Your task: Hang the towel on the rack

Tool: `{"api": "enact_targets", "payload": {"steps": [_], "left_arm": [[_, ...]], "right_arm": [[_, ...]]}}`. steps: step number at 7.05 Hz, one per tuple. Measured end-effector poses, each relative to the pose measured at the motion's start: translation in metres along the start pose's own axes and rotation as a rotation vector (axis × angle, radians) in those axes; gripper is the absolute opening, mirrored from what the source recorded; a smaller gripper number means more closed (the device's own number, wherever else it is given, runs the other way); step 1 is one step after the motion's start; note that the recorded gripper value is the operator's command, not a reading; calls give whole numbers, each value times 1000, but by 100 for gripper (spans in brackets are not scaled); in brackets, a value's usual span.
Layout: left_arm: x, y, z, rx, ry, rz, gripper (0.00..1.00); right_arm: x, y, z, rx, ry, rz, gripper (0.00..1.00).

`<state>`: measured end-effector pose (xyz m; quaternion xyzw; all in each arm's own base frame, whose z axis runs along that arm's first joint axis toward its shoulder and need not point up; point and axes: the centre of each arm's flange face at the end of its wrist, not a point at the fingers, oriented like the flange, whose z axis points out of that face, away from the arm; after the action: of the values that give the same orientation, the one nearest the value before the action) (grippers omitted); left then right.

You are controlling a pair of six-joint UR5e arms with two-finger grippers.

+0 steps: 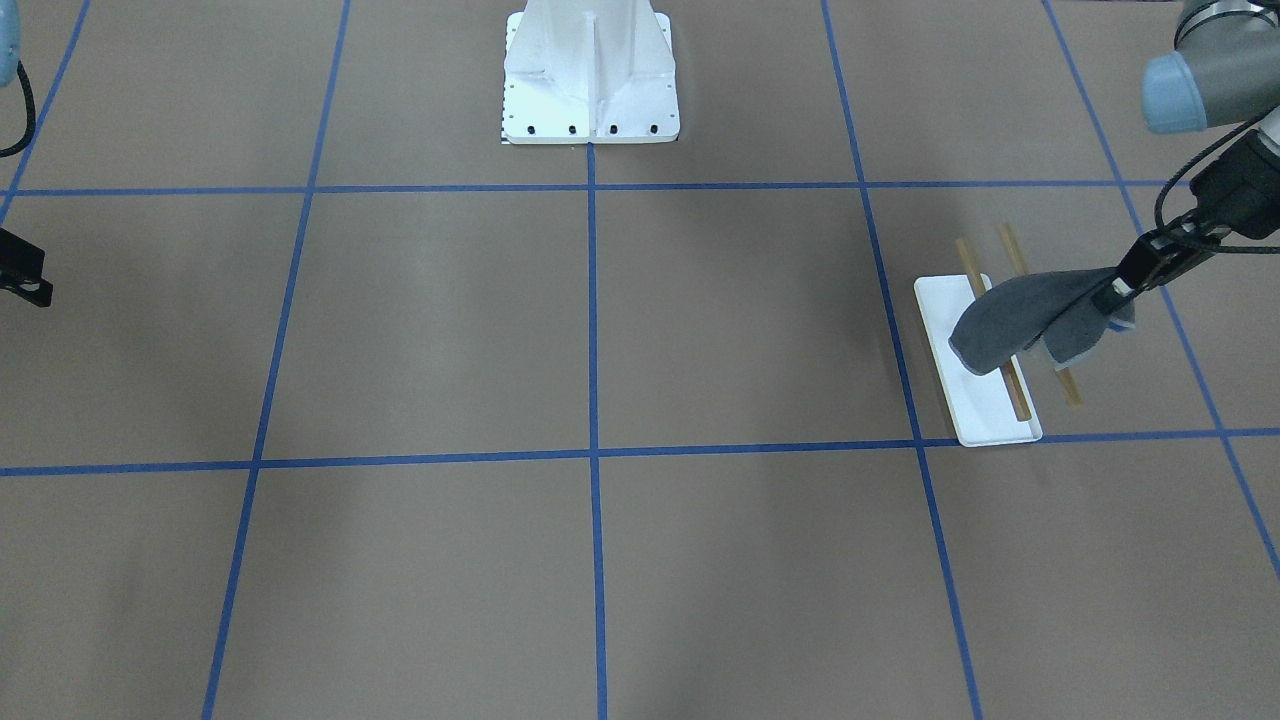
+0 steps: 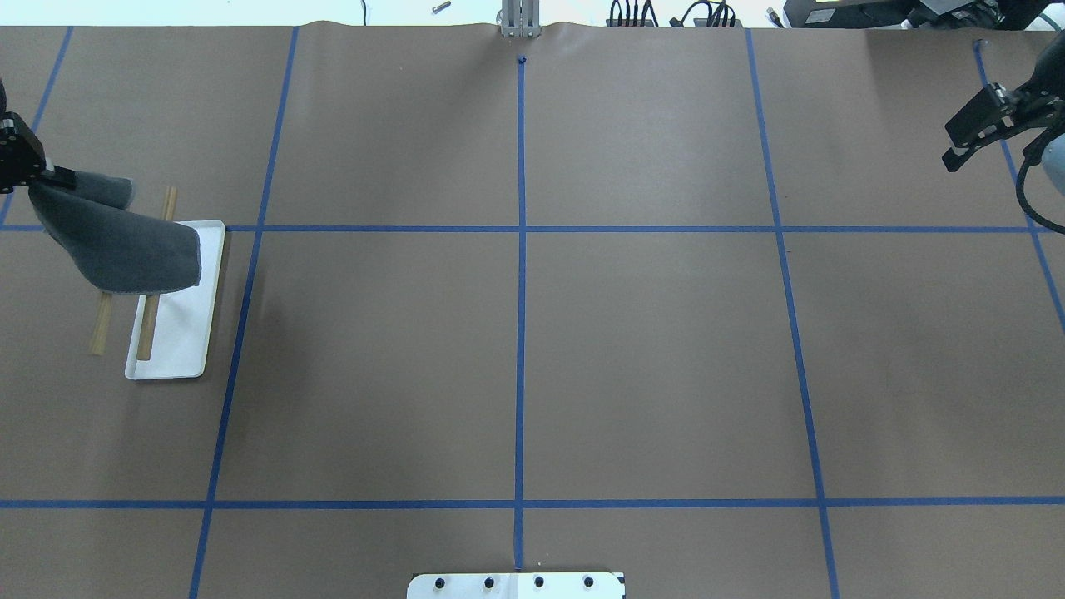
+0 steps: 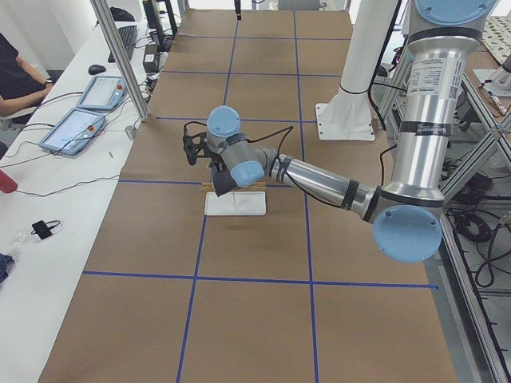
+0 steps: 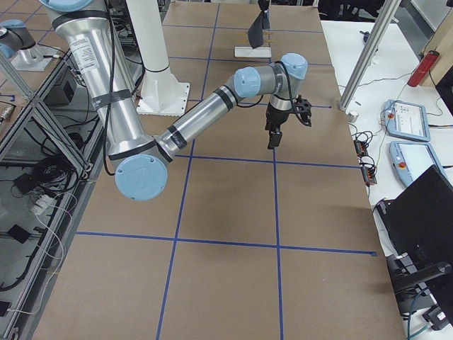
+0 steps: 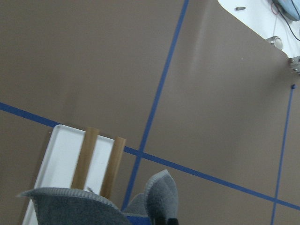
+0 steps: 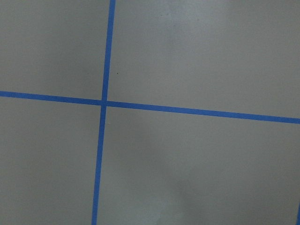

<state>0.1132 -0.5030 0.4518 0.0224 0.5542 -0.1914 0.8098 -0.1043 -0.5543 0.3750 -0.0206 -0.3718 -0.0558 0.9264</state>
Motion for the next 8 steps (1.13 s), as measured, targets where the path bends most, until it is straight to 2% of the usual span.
{"api": "enact_targets", "payload": {"steps": [3, 6, 8], "left_arm": [[-29, -4, 12, 7, -16, -50, 0], [-17, -23, 30, 93, -41, -172, 0], [-18, -27, 47, 135, -73, -190, 0]], "right_arm": [[9, -2, 0, -3, 1, -9, 100], [10, -3, 0, -3, 2, -9, 100], [9, -2, 0, -3, -3, -9, 100]]}}
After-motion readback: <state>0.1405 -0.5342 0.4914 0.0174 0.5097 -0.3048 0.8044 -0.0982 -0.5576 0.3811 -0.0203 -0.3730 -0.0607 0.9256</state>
